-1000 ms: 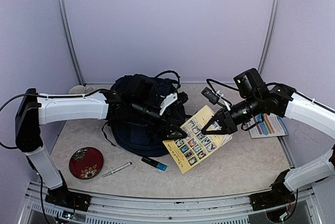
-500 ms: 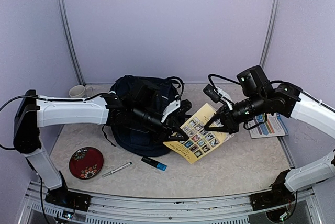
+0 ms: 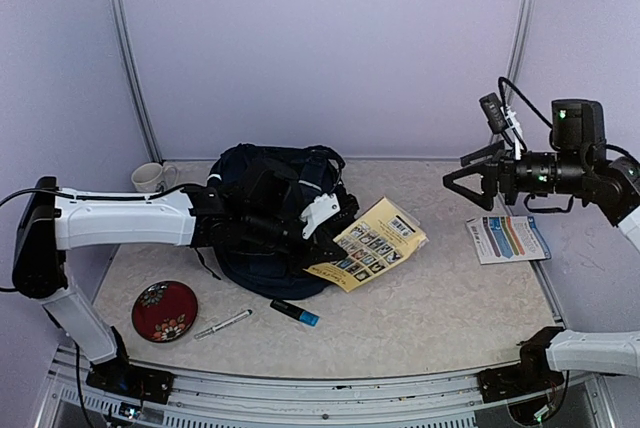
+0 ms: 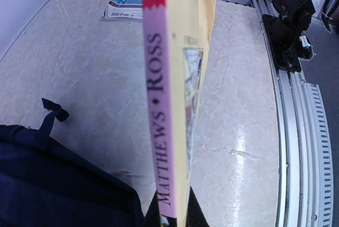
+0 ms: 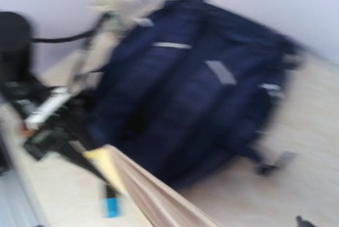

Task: Pack the student bag
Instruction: Pass from the right arm to the left, then pass from the left arm to the right

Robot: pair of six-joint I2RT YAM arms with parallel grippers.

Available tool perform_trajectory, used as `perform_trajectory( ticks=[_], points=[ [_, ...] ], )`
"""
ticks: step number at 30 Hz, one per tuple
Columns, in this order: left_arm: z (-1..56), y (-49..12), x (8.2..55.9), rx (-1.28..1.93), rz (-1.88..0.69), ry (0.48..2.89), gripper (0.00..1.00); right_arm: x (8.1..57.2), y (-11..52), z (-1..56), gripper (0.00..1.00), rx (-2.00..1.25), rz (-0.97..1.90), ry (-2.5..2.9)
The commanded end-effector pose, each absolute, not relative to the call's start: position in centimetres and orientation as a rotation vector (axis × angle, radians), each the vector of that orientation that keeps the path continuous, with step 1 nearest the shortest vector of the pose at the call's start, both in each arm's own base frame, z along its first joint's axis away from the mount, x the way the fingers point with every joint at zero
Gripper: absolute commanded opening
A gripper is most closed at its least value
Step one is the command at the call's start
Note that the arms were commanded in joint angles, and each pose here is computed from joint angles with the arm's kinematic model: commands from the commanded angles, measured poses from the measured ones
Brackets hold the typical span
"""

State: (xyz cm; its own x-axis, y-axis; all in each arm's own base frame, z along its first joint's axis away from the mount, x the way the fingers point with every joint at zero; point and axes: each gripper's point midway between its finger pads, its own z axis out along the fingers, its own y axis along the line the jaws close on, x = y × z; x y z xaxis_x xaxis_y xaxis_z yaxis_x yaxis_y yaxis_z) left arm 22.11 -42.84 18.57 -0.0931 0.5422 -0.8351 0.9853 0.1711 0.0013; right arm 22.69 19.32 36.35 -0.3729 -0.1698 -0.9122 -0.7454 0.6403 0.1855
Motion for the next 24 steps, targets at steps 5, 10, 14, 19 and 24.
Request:
perform_trajectory(
  ticks=[5, 10, 14, 19, 24],
  points=[
    [20.9, -43.2, 19.7, 1.529, -0.836, 1.604, 0.00, 19.0, 26.1, 33.8, 1.00, -1.064, 1.059, 1.712],
    [21.0, -43.4, 19.2, 1.545, -0.864, 1.597, 0.00, 17.9, 28.9, 29.8, 0.92, -1.169, 1.205, 1.771],
    [21.0, -43.5, 18.7, 1.566, -0.890, 1.587, 0.00, 17.3, 29.5, 26.7, 0.71, -1.199, 1.176, 1.847],
    [21.6, -43.7, 18.0, 1.584, -0.930, 1.562, 0.00, 17.4, 29.2, 24.9, 0.19, -1.176, 1.163, 1.928],
    [22.0, -43.6, 17.8, 1.586, -0.941, 1.547, 0.00, 17.7, 28.8, 25.4, 0.00, -1.149, 1.129, 1.916]
  ],
)
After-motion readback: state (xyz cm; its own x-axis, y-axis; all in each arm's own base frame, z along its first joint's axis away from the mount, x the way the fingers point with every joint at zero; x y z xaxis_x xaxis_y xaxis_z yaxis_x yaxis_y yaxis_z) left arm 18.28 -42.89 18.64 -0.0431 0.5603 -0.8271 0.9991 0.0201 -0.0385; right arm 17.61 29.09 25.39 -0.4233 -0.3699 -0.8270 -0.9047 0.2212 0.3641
